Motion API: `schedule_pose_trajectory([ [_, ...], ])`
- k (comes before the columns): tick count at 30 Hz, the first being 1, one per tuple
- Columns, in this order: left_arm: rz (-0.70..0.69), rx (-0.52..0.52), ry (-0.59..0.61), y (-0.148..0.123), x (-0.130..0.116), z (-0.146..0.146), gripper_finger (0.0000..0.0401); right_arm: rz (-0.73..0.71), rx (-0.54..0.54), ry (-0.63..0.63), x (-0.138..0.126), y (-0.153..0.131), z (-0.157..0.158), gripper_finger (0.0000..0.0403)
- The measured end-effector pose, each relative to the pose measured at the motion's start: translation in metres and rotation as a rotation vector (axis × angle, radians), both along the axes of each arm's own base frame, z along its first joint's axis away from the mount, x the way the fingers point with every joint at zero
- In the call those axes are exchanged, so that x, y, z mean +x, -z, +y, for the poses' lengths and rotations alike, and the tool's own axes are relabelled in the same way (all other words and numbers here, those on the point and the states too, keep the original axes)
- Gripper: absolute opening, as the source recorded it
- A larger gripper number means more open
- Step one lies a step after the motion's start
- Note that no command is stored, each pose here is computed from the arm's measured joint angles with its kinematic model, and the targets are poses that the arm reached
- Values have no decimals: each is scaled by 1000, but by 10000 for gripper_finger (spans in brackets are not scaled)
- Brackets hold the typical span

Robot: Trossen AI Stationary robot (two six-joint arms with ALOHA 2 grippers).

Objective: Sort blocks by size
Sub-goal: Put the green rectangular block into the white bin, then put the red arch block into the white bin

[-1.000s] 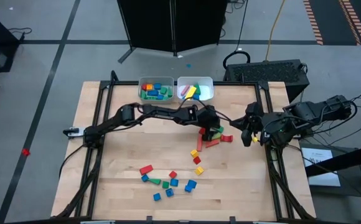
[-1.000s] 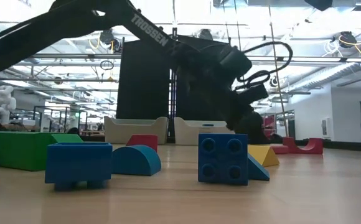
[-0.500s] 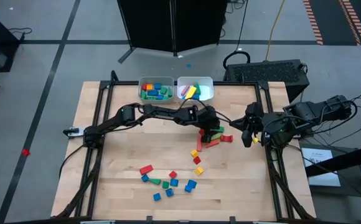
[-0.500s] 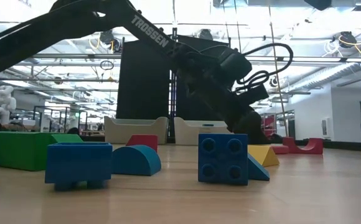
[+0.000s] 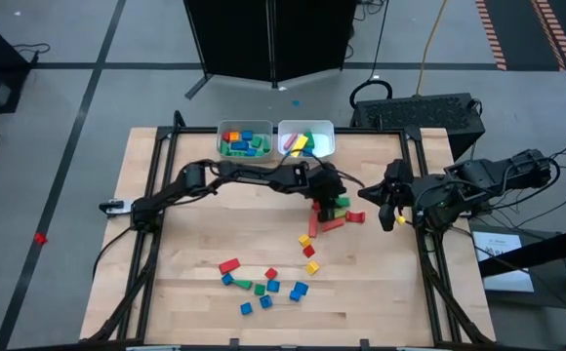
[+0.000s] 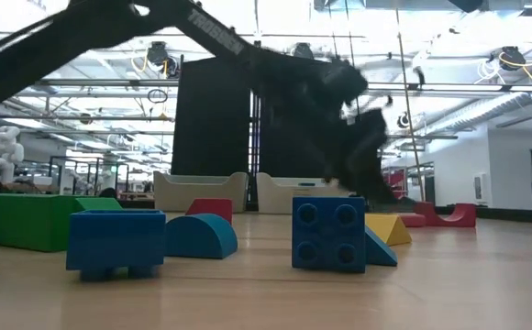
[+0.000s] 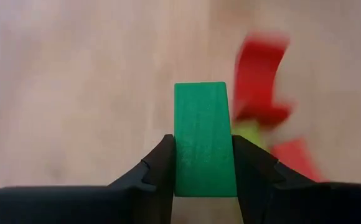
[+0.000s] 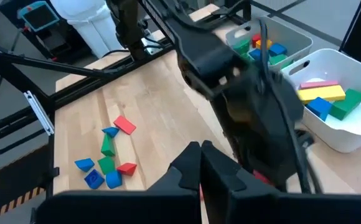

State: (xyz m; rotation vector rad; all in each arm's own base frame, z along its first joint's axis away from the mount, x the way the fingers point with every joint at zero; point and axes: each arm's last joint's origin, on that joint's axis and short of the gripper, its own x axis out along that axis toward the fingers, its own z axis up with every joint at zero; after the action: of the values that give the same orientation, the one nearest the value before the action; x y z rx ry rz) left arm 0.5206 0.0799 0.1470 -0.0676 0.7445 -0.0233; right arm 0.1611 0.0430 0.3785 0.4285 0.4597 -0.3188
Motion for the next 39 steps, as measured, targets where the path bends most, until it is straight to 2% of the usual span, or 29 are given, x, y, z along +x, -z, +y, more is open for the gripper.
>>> schedule_pose_trajectory([
  [5,-119,92,-93,-70,-11,5,115,-5,-30,-14,1,-1,0,0],
  [8,-151,177,-224,-96,-22,23,115,-14,-39,-20,1,-2,0,0],
  [11,-127,242,-370,-108,-36,53,115,-21,-44,-23,2,-3,0,0],
  [16,-17,121,-564,-94,-60,107,115,-24,-35,-19,2,-3,0,0],
  [19,-14,21,-657,-93,-71,128,117,-26,-28,-15,2,-3,0,0],
  [21,-5,-16,-649,-91,-76,137,150,-28,-27,-15,2,-3,0,0],
  [24,-15,-8,-616,-90,-77,143,229,-30,-26,-15,2,-3,0,0],
  [28,-30,-48,-502,-92,-73,136,305,-29,-26,-15,2,-3,0,0],
  [32,-71,-196,-329,-94,-62,114,321,-28,-27,-16,2,-3,0,0],
  [34,-100,-233,-229,-97,-53,94,318,-26,-31,-18,2,-3,0,0],
  [37,-133,-177,-91,-100,-37,54,311,-25,-34,-20,2,-3,0,0],
  [39,-141,-79,-8,-97,-28,25,309,-26,-34,-20,2,-3,0,0],
])
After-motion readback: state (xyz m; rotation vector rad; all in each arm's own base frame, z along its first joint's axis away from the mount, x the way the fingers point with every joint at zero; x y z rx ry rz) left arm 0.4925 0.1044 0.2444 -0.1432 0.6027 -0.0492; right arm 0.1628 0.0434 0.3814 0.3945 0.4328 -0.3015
